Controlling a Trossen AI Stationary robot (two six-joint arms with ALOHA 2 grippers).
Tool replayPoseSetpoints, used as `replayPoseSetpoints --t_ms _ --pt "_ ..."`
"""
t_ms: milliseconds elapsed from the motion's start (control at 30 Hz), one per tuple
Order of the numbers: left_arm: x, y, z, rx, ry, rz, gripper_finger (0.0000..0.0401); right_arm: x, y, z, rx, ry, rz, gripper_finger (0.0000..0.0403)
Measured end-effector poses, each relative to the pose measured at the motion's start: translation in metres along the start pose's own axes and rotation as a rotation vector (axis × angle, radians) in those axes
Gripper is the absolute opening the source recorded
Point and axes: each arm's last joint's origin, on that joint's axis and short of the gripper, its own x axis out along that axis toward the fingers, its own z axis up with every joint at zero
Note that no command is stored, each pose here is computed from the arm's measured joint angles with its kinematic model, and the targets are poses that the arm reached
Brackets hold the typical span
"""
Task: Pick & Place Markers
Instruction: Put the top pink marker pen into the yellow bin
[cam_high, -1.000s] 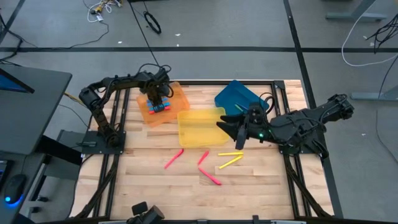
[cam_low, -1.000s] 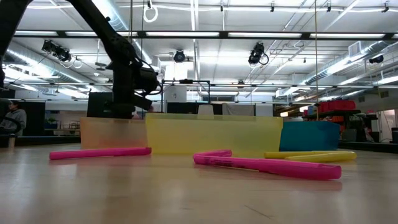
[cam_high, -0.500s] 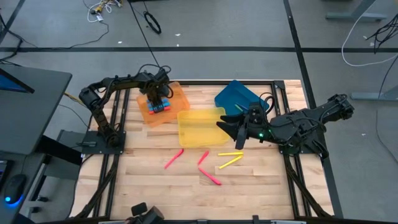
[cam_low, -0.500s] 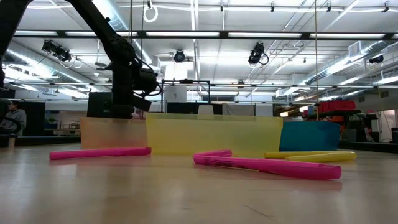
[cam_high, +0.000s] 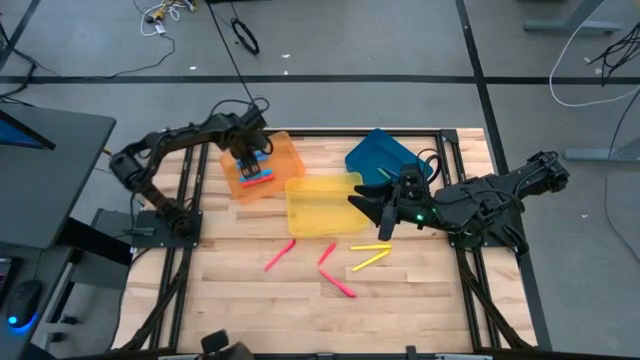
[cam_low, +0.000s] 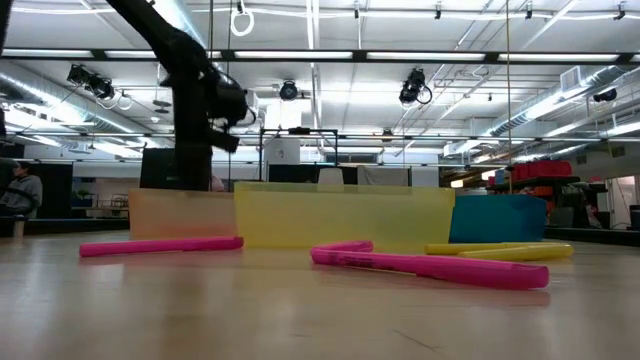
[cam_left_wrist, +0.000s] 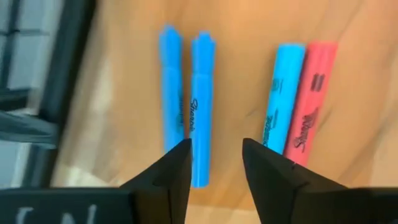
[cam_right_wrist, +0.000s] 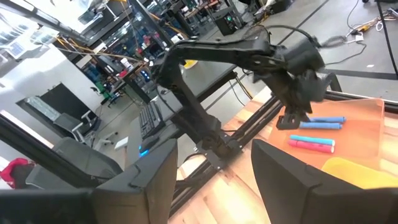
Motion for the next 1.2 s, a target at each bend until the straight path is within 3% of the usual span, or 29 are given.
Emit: replayPoseSetpoints --t_ms 167,433,800,1000,1200 --pt "-0.042 -0.008 -0.008 -0.01 -0.118 0.024 0.0123 0.0 0.0 0.0 -0.012 0.0 0.0 0.0206" --pt "-0.096 -0.043 -0.031 0.002 -0.231 -0.055 0.0085 0.005 -0.006 0.003 -0.038 -0.007 -0.032 0.0206" --pt "-0.133 -0.102 -0.057 0.053 -0.27 -0.212 0.0046 0.022 -0.021 0.016 -0.157 0.043 -0.006 0.0206" --pt "-0.155 -0.132 -0.054 -0.019 -0.3 -0.292 0.0034 0.028 -0.032 0.022 -0.257 0.128 0.051 0.0206" --pt "-0.185 -0.151 -0.043 -0.082 -0.336 -0.284 0.0018 0.02 -0.049 0.027 -0.307 0.253 0.041 0.0206"
